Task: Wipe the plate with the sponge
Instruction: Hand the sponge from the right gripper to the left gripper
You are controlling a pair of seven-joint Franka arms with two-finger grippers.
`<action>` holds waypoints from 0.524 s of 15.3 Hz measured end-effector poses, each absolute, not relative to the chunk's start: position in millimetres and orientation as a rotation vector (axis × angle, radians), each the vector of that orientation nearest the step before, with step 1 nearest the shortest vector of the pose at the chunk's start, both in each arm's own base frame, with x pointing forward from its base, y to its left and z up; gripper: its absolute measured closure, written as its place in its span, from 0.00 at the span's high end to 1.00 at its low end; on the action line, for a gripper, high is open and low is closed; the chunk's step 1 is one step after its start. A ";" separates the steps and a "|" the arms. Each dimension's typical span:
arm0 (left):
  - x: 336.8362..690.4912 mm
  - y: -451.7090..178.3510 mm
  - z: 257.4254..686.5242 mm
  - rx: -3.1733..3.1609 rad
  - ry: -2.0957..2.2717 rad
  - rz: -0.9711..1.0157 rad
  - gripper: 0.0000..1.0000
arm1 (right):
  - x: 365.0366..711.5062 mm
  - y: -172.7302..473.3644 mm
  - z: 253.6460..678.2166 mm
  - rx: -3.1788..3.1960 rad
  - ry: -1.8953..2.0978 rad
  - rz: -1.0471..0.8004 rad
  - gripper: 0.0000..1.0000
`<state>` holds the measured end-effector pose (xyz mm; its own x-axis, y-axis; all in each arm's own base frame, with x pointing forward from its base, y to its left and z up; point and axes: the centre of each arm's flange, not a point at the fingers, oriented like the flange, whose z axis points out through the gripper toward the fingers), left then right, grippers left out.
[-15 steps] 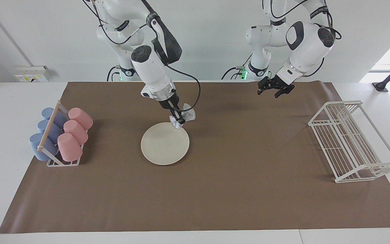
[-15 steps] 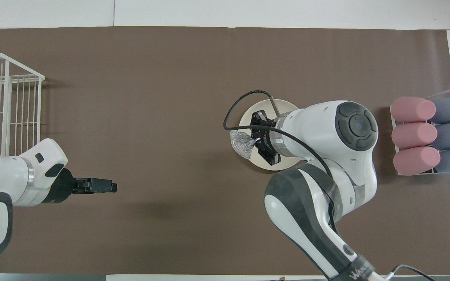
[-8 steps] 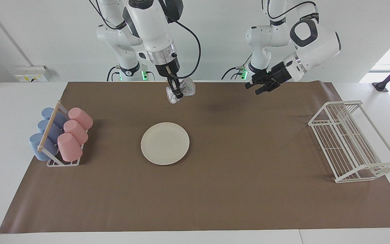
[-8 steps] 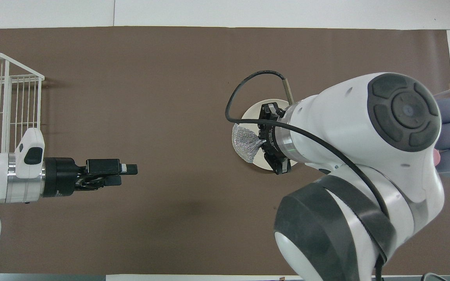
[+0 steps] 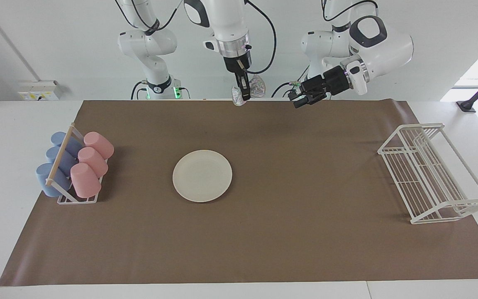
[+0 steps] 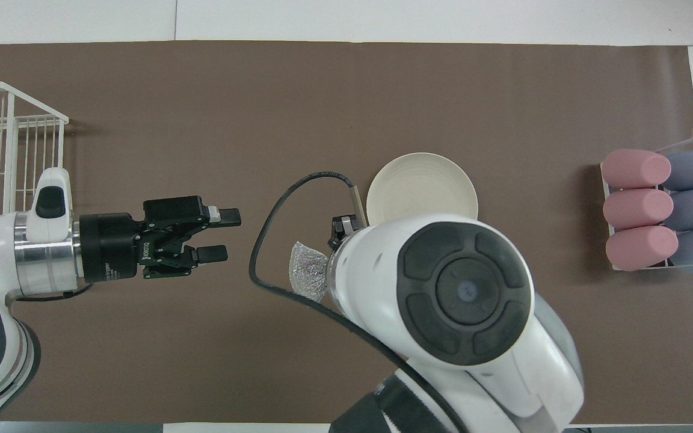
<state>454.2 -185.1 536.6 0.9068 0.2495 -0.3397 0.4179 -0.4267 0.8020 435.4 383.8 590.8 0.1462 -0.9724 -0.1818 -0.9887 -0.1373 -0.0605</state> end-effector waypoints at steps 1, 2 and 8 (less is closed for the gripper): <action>454.5 -198.7 537.3 2.037 0.490 -0.216 1.00 | 430.4 388.9 589.9 -2.255 1.942 0.141 0.11; 452.7 -209.9 536.4 2.042 0.484 -0.235 1.00 | 428.4 390.9 589.2 -2.260 1.940 0.138 0.11; 435.4 -235.2 532.9 2.054 0.394 -0.372 0.91 | 430.0 388.9 587.5 -2.260 1.946 0.134 0.11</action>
